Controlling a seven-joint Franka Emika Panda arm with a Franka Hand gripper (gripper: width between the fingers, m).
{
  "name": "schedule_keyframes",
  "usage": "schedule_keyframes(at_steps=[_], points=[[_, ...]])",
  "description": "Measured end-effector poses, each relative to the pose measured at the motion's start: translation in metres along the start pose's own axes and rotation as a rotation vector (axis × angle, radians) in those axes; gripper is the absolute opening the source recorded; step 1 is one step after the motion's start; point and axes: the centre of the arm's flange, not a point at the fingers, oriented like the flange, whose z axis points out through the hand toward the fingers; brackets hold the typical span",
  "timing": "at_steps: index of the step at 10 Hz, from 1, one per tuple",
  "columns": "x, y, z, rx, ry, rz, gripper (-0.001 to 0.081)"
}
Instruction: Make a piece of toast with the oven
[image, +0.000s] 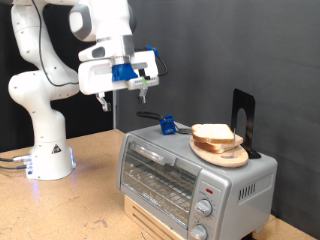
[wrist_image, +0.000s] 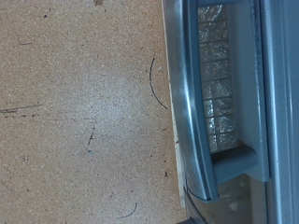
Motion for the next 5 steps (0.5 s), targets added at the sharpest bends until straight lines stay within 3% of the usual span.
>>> schedule_keyframes(at_steps=[2, 3, 5], points=[[-0.0068, -0.0035, 0.0141, 0.007, 0.051, 0.100, 0.0809], [-0.0066, -0.0031, 0.0141, 0.005, 0.044, 0.078, 0.0809], [-0.0070, -0.0033, 0.0110, 0.038, -0.085, 0.008, 0.0809]])
